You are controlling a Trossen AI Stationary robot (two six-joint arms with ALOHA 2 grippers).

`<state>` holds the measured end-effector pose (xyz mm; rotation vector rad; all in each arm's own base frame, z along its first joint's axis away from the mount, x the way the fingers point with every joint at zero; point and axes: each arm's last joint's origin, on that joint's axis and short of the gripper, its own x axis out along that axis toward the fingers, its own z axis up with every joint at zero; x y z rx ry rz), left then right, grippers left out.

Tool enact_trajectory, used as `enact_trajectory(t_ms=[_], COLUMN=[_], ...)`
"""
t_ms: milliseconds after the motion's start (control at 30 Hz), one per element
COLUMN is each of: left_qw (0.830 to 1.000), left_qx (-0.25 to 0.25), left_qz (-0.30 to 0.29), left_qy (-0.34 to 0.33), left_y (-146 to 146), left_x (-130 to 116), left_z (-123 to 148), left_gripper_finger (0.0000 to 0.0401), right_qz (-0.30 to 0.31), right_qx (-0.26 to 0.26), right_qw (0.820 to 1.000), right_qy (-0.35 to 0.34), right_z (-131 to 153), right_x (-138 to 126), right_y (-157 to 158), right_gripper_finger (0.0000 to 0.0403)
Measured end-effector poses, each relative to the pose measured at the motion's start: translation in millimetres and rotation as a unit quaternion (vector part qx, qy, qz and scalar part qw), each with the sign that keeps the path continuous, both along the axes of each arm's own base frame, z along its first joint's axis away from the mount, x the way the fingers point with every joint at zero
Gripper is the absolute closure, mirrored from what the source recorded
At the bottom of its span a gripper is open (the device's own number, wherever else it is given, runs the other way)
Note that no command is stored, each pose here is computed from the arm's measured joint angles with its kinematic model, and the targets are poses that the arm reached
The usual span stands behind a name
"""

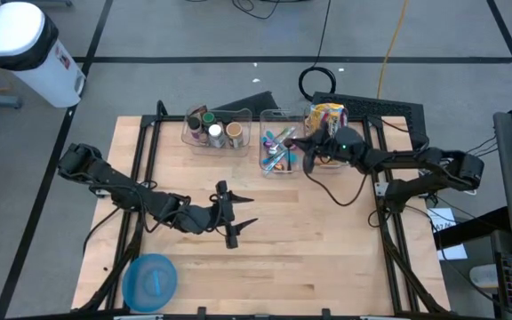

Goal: Pick & Place Food Item
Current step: Put the black spoon into the middle transparent bin

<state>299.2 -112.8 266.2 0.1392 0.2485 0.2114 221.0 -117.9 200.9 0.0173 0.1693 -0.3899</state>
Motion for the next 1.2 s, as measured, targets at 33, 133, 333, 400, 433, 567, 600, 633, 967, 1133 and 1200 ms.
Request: enact_trajectory(t_ms=[33, 133, 333, 400, 433, 567, 600, 633, 967, 1133, 1200], left_qw=[1.0, 1.0, 1.0, 1.0, 1.0, 1.0, 1.0, 1.0, 1.0, 1.0, 1.0], left_qx=[-0.001, -0.001, 0.001, 0.001, 0.001, 0.001, 0.001, 0.001, 0.001, 0.001, 0.001], left_qz=[0.0, 0.0, 0.001, 0.001, 0.001, 0.001, 0.001, 0.002, 0.002, 0.002, 0.002], left_qy=[0.001, 0.002, 0.007, 0.007, 0.007, 0.007, 0.007, 0.007, 0.007, 0.007, 0.007], left_y=[0, 0, 1, 1, 1, 1, 1, 1, 1, 1, 1], left_x=[0, 0, 0, 0, 0, 0, 0, 0, 0, 0, 0], left_z=[0, 0, -2, -2, -2, -2, -2, -2, -2, -2, -2], left_gripper_finger=[0.0139, 0.0139, 0.0139, 0.0139, 0.0139, 0.0139, 0.0139, 0.0139, 0.0139, 0.0139, 0.0139], right_qz=[0.0, 0.0, 0.0, 0.0, 0.0, -0.001, -0.002, -0.001, -0.001, -0.001, -0.001], right_qx=[0.002, 0.006, 0.01, 0.012, 0.013, 0.016, 0.016, 0.016, 0.017, 0.017, 0.017], right_qw=[1.0, 1.0, 1.0, 1.0, 0.999, 0.999, 0.999, 0.999, 0.999, 0.999, 0.999], right_qy=[0.005, 0.012, 0.024, 0.028, 0.031, 0.037, 0.037, 0.037, 0.039, 0.039, 0.039], right_z=[-3, -8, -16, -18, -18, -20, -20, -20, -20, -20, -20], right_x=[-1, -4, -7, -8, -9, -9, -9, -9, -9, -9, -9], right_y=[1, 2, 4, 4, 5, 5, 5, 5, 5, 5, 5], right_gripper_finger=[0.0403, 0.0403, 0.0403, 0.0403, 0.0403, 0.0403, 0.0403, 0.0403, 0.0403, 0.04, 0.0397])
